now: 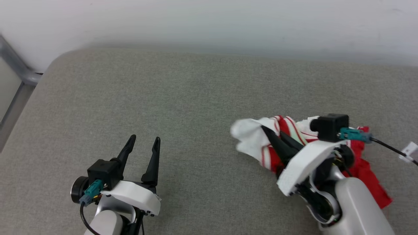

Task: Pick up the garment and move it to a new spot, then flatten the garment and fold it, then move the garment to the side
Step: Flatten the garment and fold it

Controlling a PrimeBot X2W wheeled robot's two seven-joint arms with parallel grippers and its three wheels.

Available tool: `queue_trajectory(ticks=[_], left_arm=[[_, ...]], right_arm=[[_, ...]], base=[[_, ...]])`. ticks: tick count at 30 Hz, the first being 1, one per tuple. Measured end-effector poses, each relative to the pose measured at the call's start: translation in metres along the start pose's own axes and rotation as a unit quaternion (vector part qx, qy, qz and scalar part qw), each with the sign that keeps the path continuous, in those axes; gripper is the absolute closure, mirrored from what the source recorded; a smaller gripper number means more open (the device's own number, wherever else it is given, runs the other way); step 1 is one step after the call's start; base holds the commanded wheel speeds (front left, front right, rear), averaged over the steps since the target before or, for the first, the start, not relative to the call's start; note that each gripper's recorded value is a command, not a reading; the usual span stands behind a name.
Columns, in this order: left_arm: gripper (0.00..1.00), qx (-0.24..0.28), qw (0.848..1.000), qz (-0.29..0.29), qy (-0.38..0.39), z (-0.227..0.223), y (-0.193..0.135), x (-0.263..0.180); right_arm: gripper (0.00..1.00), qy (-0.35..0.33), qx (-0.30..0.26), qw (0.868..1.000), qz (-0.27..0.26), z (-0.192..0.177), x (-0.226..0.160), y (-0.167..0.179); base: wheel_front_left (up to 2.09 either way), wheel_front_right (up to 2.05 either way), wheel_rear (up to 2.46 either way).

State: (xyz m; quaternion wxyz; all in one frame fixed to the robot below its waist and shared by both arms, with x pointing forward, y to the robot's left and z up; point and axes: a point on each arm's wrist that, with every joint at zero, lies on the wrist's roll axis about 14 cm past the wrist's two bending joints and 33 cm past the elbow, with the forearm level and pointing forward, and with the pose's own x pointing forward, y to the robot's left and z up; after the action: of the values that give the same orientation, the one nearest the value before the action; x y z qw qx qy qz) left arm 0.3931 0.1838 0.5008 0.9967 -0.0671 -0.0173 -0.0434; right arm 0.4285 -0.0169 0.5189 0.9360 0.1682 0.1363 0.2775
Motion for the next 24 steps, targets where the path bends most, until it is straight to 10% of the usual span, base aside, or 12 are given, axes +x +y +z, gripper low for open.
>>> queue_trajectory(ticks=[10,11,13,14,24], left_arm=[[0.0,-0.001,1.0,0.015,0.018,-0.012,0.01,-0.002],[0.0,-0.002,1.0,0.016,0.02,-0.013,0.011,-0.002],[0.0,-0.003,1.0,0.017,0.023,-0.015,0.012,-0.002],[0.0,-0.003,1.0,0.017,0.024,-0.016,0.012,-0.002],[0.0,-0.004,1.0,0.016,0.014,-0.009,0.009,-0.005]], right_arm=[[1.0,0.133,0.024,0.988,0.081,-0.096,0.019,0.049],[0.92,0.151,0.029,0.985,0.084,-0.108,0.017,0.051],[0.2,0.177,0.034,0.98,0.085,-0.128,0.013,0.053],[0.0,0.182,0.034,0.979,0.083,-0.133,0.012,0.052],[0.0,0.042,0.003,0.995,0.093,-0.083,0.016,0.062]], base=[[0.0,0.0,0.0],[0.0,0.0,0.0],[0.0,0.0,0.0],[0.0,0.0,0.0],[0.0,0.0,0.0]])
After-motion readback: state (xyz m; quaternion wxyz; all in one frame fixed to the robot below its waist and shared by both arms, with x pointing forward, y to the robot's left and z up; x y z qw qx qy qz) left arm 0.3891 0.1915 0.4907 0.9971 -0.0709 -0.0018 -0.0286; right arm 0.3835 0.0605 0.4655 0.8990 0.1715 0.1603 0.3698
